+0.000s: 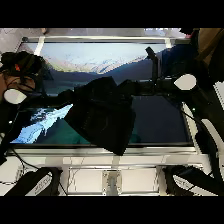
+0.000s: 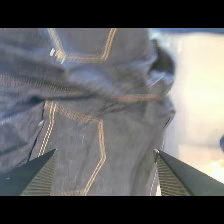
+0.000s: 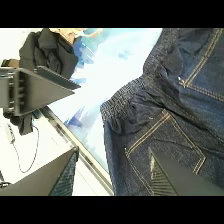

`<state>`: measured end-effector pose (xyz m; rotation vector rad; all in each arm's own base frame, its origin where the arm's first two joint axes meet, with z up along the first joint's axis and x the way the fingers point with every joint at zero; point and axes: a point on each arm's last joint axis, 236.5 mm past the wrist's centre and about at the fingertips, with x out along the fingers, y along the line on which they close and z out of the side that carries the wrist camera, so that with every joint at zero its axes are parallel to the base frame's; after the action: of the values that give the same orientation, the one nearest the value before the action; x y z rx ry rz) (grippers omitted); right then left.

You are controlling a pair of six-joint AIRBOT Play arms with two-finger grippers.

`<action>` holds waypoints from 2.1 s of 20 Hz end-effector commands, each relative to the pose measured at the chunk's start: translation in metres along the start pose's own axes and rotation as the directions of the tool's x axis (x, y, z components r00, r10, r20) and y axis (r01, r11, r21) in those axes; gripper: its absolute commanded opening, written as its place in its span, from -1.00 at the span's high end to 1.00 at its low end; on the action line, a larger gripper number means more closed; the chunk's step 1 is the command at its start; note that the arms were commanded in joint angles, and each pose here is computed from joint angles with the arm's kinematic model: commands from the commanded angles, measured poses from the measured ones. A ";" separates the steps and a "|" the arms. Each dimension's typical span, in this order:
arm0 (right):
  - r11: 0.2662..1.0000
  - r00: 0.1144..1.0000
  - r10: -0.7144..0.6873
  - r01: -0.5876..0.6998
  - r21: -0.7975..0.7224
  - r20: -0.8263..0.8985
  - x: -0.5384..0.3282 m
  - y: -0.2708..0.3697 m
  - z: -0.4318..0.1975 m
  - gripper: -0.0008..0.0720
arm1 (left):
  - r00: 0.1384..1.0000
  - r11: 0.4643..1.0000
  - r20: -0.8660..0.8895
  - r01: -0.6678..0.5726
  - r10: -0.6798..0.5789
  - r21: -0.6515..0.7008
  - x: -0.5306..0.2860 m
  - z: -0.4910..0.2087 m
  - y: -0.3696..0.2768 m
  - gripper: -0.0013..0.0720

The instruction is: Fold the clothes and pants, and hang the long-sleeved shirts on hangers.

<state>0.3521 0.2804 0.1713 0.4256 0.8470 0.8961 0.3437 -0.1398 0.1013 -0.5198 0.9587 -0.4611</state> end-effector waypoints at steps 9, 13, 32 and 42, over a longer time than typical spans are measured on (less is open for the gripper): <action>1.000 1.000 -0.002 0.002 -0.029 0.014 -0.005 0.005 0.008 -0.38 | 0.983 0.995 0.182 0.022 -0.040 0.100 -0.047 0.022 -0.035 -0.93; 1.000 1.000 -0.002 0.002 -0.029 0.014 -0.005 0.005 0.008 -0.38 | 0.983 0.995 0.182 0.022 -0.040 0.100 -0.047 0.022 -0.035 -0.93; 1.000 1.000 -0.002 0.002 -0.029 0.014 -0.005 0.005 0.008 -0.38 | 0.983 0.995 0.182 0.022 -0.040 0.100 -0.047 0.022 -0.035 -0.93; 1.000 1.000 -0.002 0.002 -0.029 0.014 -0.005 0.005 0.008 -0.38 | 0.983 0.995 0.182 0.022 -0.040 0.100 -0.047 0.022 -0.035 -0.93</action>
<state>0.3544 0.2800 0.1809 0.4049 0.8230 0.9011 0.3341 -0.1358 0.1624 -0.4811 0.7491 -0.4776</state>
